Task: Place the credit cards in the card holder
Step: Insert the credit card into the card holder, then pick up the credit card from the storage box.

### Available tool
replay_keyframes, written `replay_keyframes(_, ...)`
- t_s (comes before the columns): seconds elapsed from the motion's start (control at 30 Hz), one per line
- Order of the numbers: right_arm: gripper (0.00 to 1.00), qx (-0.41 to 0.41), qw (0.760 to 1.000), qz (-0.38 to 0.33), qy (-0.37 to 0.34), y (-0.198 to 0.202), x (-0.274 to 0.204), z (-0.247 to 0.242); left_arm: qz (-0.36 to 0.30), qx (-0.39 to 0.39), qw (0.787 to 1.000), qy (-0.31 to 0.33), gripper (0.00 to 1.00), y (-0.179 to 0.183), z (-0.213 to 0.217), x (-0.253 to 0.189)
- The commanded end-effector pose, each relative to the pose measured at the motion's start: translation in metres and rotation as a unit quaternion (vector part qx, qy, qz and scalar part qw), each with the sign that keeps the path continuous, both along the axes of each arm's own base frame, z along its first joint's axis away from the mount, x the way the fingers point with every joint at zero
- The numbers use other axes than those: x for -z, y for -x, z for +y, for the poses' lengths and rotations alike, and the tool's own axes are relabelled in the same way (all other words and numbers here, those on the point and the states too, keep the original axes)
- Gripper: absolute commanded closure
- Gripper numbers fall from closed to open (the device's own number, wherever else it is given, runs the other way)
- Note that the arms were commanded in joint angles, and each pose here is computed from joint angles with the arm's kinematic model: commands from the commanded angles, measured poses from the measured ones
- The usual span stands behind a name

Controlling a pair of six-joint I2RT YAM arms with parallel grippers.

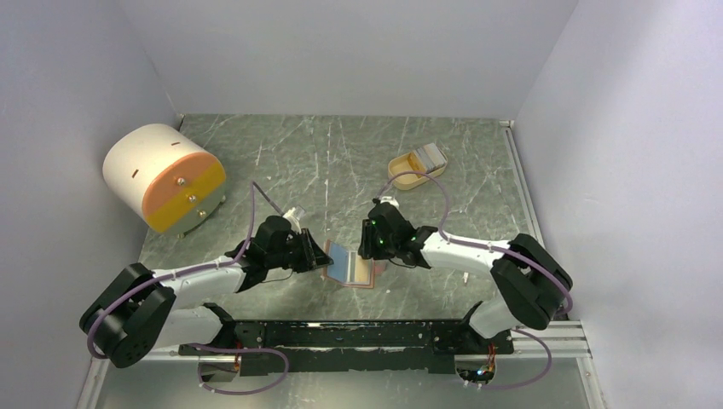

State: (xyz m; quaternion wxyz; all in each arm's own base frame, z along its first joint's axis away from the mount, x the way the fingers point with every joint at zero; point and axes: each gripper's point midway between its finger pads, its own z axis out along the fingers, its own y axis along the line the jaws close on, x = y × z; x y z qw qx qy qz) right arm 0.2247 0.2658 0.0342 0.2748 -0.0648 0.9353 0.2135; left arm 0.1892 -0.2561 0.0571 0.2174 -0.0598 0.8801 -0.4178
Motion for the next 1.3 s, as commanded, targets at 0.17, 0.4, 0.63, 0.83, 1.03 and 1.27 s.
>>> replay_keyframes(0.17,0.49,0.013,0.994,-0.088,0.066,-0.069,-0.052,-0.038,-0.013,0.001,1.000,-0.017,0.76,0.001,0.004,0.001)
replay_keyframes(0.4,0.37,0.103,0.969,-0.142,0.174,-0.146,-0.086,-0.102,-0.021,0.003,1.000,-0.017,0.76,0.002,0.007,0.001)
replay_keyframes(0.63,0.32,0.135,0.924,-0.162,0.321,-0.221,-0.106,-0.142,-0.026,0.022,0.999,-0.008,0.77,0.005,0.002,0.001)
replay_keyframes(0.83,0.30,0.146,0.888,-0.141,0.413,-0.263,-0.086,-0.173,-0.032,0.028,0.999,-0.003,0.77,0.006,0.001,0.000)
replay_keyframes(1.03,0.26,0.131,0.879,-0.115,0.443,-0.281,-0.066,-0.193,-0.035,0.031,0.999,-0.002,0.77,0.007,0.001,-0.002)
replay_keyframes(1.27,0.25,0.104,0.893,-0.107,0.425,-0.289,-0.051,-0.188,-0.037,0.027,0.999,0.002,0.77,0.007,0.002,-0.003)
